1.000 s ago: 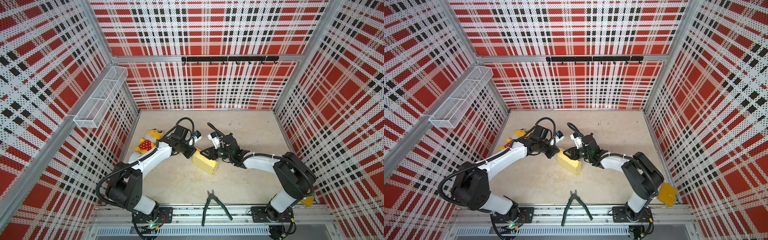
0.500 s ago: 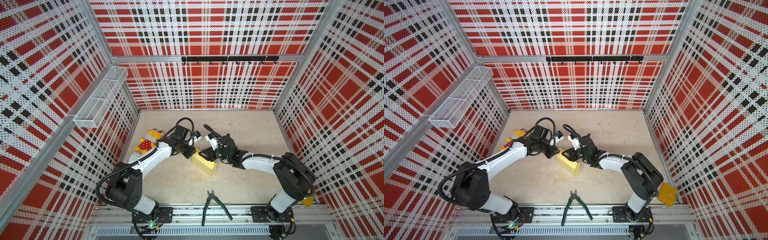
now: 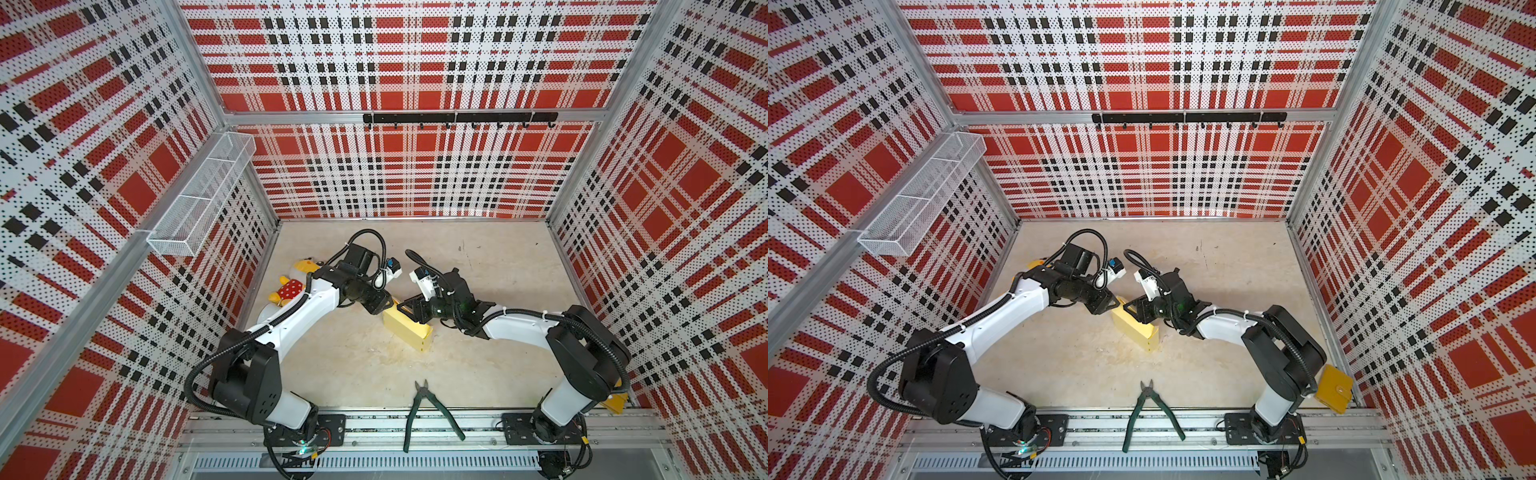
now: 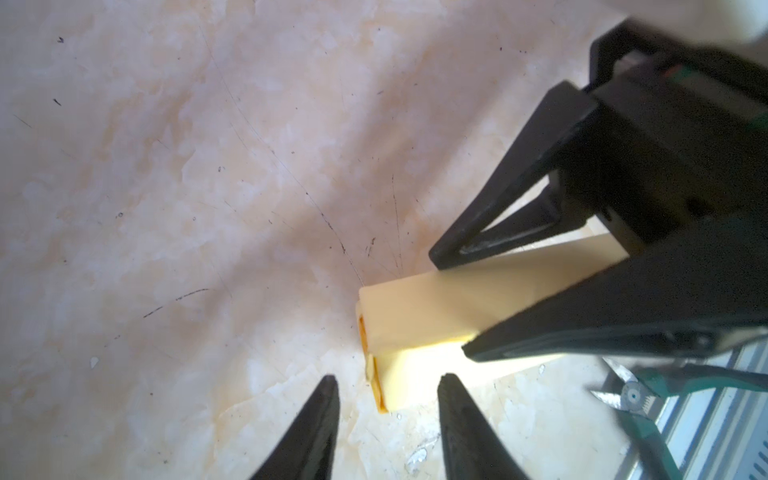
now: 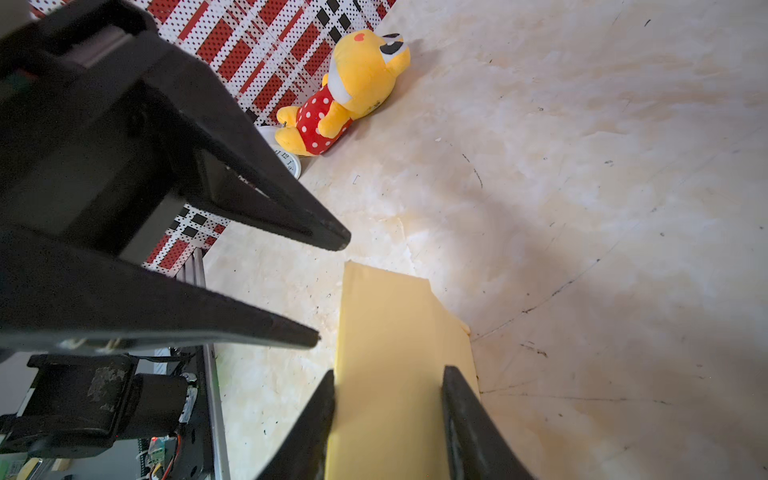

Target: Fold the paper box

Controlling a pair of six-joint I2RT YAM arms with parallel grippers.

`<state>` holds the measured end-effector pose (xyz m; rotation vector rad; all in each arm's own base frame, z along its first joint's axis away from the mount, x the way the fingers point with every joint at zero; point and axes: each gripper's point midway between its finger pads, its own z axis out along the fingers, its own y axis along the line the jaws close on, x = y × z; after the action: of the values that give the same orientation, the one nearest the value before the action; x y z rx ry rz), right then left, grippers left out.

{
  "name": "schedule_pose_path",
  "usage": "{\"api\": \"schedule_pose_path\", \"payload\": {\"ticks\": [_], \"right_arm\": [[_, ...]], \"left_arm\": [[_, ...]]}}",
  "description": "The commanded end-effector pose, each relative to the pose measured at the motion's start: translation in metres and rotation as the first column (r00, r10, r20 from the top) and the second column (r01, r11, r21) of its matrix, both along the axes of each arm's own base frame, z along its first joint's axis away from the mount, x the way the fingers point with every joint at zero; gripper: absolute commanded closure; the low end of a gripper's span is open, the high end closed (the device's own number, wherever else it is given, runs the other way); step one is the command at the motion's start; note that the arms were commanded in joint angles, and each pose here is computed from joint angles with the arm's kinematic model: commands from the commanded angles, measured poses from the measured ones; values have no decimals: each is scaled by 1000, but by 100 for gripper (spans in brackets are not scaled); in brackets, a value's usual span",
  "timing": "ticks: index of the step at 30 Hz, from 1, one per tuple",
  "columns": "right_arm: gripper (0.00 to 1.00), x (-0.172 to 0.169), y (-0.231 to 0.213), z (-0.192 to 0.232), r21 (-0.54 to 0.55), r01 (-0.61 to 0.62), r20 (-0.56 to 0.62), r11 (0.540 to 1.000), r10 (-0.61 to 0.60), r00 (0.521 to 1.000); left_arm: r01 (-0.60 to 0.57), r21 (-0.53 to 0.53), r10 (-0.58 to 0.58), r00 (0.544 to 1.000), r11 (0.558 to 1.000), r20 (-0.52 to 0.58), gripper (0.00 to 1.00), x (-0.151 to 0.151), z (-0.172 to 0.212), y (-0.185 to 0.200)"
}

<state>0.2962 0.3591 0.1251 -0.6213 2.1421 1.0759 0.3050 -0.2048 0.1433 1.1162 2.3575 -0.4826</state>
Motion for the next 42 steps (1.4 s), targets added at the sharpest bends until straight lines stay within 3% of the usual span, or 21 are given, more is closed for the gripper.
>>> {"api": "schedule_pose_path", "payload": {"ticks": [1,4,10,19,32,42], "right_arm": [[59,-7,-14,-46,-136,18,-74,991,-28,997],[60,-7,-12,-45,-140,11,-68,990,-21,997],[60,-9,-9,-44,-163,2,-50,987,-11,999],[60,-14,-5,-45,-188,12,-19,982,-16,1000],[61,-21,-3,-63,-225,26,-29,974,-34,999],[61,-21,-4,-76,-306,46,-30,951,-57,998]], "left_arm": [[23,70,-23,1000,997,1,51,-10,-14,16],[21,116,-22,1000,993,12,45,-11,-31,23],[-36,115,34,999,993,13,44,0,-47,19],[-108,-13,106,991,994,-78,53,4,-48,-2],[-147,-77,137,984,986,-117,69,11,-39,-16],[-168,-102,153,978,981,-142,74,17,-34,-23]]}}
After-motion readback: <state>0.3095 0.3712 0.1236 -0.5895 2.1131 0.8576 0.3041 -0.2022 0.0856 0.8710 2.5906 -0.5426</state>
